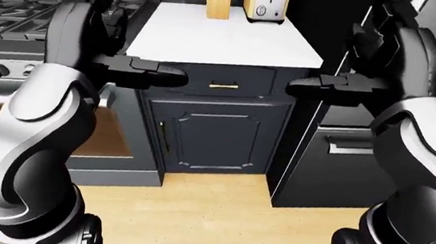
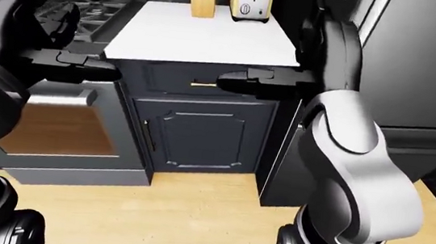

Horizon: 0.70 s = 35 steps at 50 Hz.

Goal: Push down the lever of the toaster to turn it on.

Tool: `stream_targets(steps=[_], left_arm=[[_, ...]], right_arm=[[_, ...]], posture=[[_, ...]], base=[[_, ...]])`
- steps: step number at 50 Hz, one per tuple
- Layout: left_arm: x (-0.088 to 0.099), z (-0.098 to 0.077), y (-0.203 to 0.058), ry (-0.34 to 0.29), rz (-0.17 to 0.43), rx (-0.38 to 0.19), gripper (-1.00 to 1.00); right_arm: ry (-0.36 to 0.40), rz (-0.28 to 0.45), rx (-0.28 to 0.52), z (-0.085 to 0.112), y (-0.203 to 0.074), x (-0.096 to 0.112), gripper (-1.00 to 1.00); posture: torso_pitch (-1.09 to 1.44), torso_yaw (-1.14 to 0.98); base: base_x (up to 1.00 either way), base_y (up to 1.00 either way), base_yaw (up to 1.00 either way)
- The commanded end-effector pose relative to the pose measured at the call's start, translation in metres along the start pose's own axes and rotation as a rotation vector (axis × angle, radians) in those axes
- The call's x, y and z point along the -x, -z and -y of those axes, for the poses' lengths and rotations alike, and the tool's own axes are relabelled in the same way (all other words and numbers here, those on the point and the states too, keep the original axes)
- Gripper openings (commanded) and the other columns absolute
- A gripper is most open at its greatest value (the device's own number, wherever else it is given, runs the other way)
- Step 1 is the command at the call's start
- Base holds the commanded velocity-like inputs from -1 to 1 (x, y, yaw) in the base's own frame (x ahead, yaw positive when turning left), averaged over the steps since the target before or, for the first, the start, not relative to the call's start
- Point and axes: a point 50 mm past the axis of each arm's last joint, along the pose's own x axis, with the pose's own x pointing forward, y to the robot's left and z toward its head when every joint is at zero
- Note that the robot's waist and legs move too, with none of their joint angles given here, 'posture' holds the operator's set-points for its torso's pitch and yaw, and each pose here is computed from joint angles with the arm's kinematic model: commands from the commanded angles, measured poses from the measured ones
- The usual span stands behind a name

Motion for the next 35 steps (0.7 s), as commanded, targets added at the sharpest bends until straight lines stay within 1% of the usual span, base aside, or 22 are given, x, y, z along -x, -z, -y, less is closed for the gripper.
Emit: stream_targets(steps=[1,15,21,35], left_arm=[[0.0022,-0.0045,-0.0123,-0.028,0.069,0.001,1.0],[0.0028,-0.0039,-0.0113,-0.024,0.069,-0.001,1.0],[0.0022,-0.0017,-0.0108,-0.019,0.066,-0.003,1.0],[0.0032,-0.0034,-0.0122,-0.021,0.068,-0.003,1.0]], right_arm=[[-0.013,0.058,-0.006,-0.0021,-0.0093,0.0013,1.0],[-0.013,0.053,-0.002,-0.0023,-0.0072,0.0013,1.0],[-0.011,0.056,-0.001,-0.0015,-0.0095,0.0016,1.0],[-0.017,0.058,0.0,-0.0033,-0.011,0.0031,1.0]], posture=[[0.0,0.0],[0.0,0.0],[0.0,0.0],[0.0,0.0]], base=[[0.12,0.0,0.0],[0.17,0.0,0.0],[0.3,0.0,0.0],[0.31,0.0,0.0]])
